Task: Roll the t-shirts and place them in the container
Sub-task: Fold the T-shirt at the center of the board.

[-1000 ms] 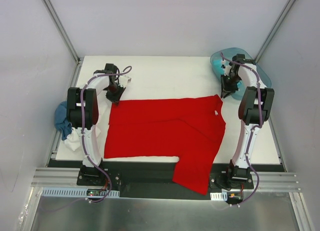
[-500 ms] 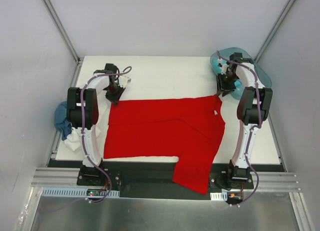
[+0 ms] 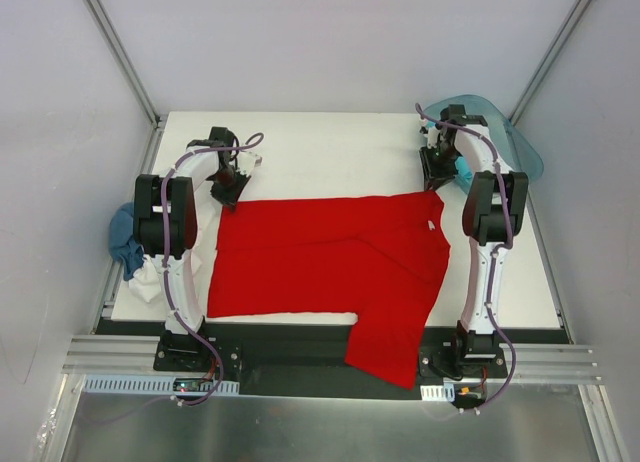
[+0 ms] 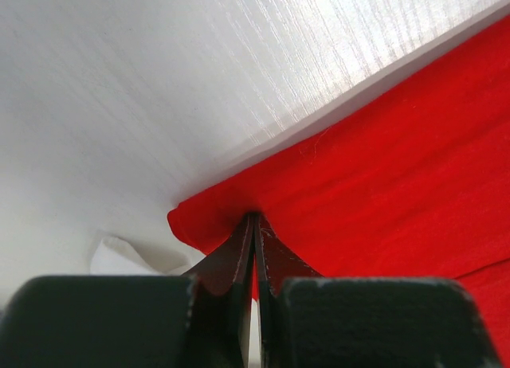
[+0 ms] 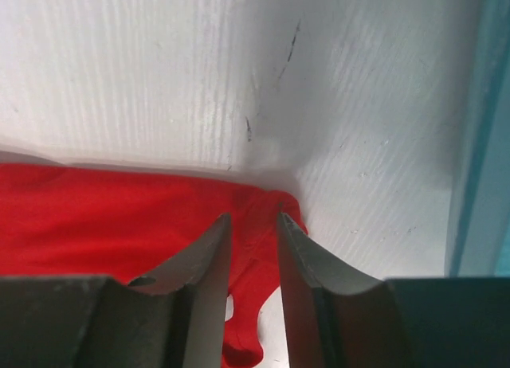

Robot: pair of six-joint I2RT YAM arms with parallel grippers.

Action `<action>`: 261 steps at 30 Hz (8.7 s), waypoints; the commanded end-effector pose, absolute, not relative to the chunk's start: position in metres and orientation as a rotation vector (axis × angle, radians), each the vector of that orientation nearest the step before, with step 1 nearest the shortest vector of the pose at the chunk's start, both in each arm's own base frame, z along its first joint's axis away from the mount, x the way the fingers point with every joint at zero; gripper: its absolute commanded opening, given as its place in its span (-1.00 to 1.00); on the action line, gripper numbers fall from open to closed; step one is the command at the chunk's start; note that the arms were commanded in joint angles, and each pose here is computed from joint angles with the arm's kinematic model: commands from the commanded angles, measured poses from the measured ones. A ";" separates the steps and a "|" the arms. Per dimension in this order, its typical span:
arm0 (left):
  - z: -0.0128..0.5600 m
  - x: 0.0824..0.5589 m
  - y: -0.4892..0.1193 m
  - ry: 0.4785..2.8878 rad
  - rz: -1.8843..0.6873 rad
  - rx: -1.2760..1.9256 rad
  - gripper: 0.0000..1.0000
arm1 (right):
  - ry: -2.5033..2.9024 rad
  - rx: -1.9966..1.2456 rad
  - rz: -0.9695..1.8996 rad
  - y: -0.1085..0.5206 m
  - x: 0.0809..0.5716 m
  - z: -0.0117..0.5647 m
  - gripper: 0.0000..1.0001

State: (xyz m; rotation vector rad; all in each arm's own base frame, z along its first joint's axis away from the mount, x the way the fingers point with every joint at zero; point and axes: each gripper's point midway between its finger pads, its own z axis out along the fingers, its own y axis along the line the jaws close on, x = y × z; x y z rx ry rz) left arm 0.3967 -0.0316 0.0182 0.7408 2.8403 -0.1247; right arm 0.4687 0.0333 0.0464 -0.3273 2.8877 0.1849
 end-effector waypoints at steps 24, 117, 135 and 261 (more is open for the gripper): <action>0.001 0.469 -0.003 2.845 0.057 0.782 -1.00 | 2.775 -0.348 0.130 0.030 0.531 0.029 -0.99; 0.090 0.400 -0.056 2.766 -0.136 0.735 -0.14 | 2.720 -1.466 0.996 0.216 0.272 0.134 -0.49; 0.159 0.382 -0.194 2.482 -1.077 0.738 0.02 | 2.724 -0.875 0.568 0.133 0.399 0.111 -0.03; 0.099 0.294 -0.368 2.783 -1.697 0.326 -1.00 | 2.915 -0.677 0.115 0.069 0.467 0.002 -0.85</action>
